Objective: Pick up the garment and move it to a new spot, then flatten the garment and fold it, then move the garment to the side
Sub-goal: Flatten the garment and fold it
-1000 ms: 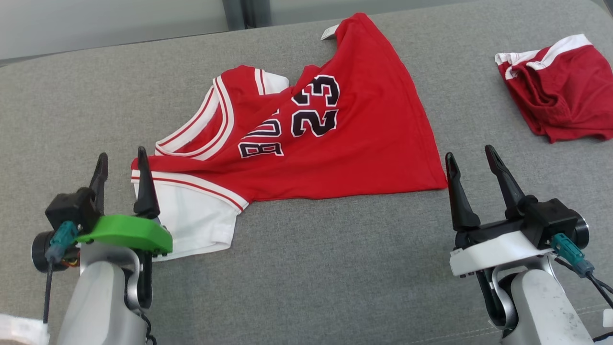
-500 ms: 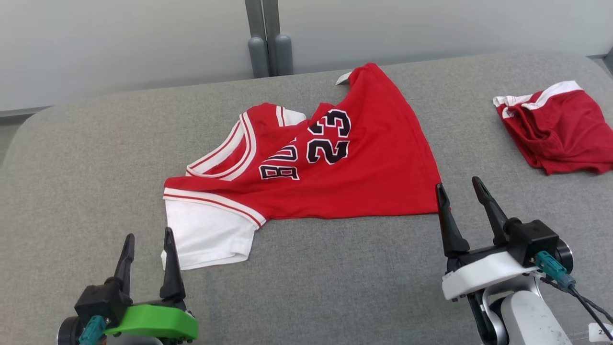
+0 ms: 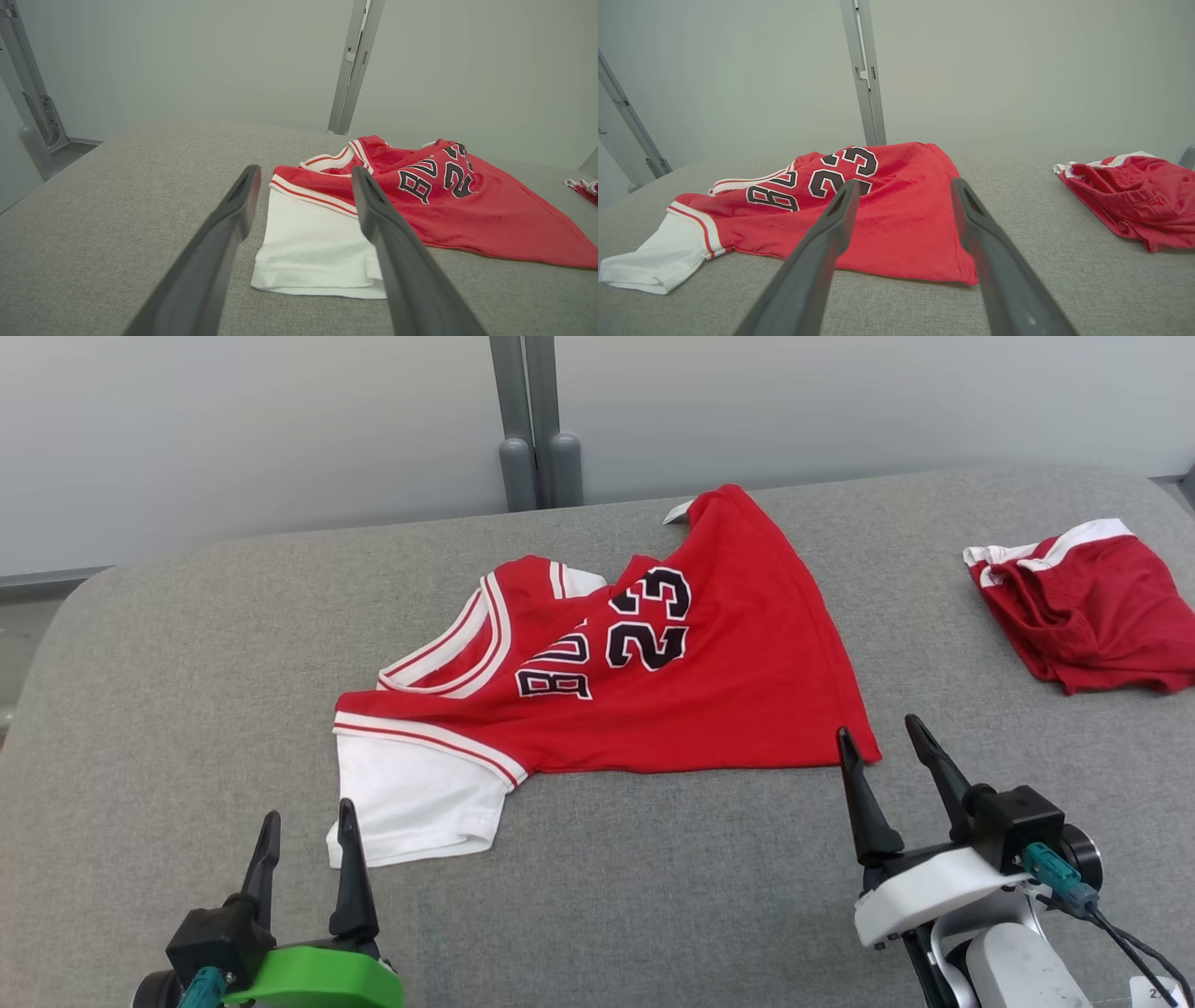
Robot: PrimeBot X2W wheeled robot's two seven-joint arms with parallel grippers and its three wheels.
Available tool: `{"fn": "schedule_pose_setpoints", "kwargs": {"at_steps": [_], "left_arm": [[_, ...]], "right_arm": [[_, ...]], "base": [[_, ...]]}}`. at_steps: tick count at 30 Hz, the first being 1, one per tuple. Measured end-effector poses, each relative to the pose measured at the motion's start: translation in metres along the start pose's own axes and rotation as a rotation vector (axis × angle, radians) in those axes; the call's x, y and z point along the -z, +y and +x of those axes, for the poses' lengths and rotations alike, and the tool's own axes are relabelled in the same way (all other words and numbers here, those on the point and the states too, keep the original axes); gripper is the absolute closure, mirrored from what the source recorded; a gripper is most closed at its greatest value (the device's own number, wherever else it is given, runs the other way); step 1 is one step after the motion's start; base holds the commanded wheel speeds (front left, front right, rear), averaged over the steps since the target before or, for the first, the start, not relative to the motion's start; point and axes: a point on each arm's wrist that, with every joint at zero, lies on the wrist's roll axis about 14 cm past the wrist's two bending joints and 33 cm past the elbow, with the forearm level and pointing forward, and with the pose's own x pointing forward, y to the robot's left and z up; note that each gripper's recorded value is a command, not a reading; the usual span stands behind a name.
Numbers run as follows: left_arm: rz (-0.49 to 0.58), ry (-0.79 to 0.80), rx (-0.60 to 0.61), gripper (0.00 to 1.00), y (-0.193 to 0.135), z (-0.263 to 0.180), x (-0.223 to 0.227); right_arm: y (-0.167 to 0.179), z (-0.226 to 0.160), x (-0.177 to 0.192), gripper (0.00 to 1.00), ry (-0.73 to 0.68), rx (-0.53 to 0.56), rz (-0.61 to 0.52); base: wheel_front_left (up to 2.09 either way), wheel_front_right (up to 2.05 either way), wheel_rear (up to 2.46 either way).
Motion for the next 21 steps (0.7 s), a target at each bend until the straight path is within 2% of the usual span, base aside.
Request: {"fn": "schedule_pose_setpoints", "kwargs": {"at_steps": [9, 12, 17, 21], "left_arm": [[-0.009, 0.04, -0.012, 0.0, 0.002, -0.001, 0.013], [-0.055, 0.153, -0.041, 0.0, 0.008, -0.007, 0.042], [-0.047, 0.312, -0.058, 0.0, 0.015, -0.003, 0.076], [-0.045, 0.378, -0.088, 0.0, 0.027, 0.003, 0.091]], "right_arm": [[0.001, 0.0, 0.006, 0.0, 0.018, -0.004, -0.003], [0.0, 0.001, 0.009, 0.0, 0.026, -0.001, -0.005], [0.0, 0.005, 0.015, 0.0, 0.043, -0.004, -0.007], [-0.002, 0.009, 0.02, 0.0, 0.054, 0.0, -0.006]], "base": [[0.0, 0.0, 0.0], [0.0, 0.0, 0.0], [0.0, 0.0, 0.0], [0.0, 0.0, 0.0]]}}
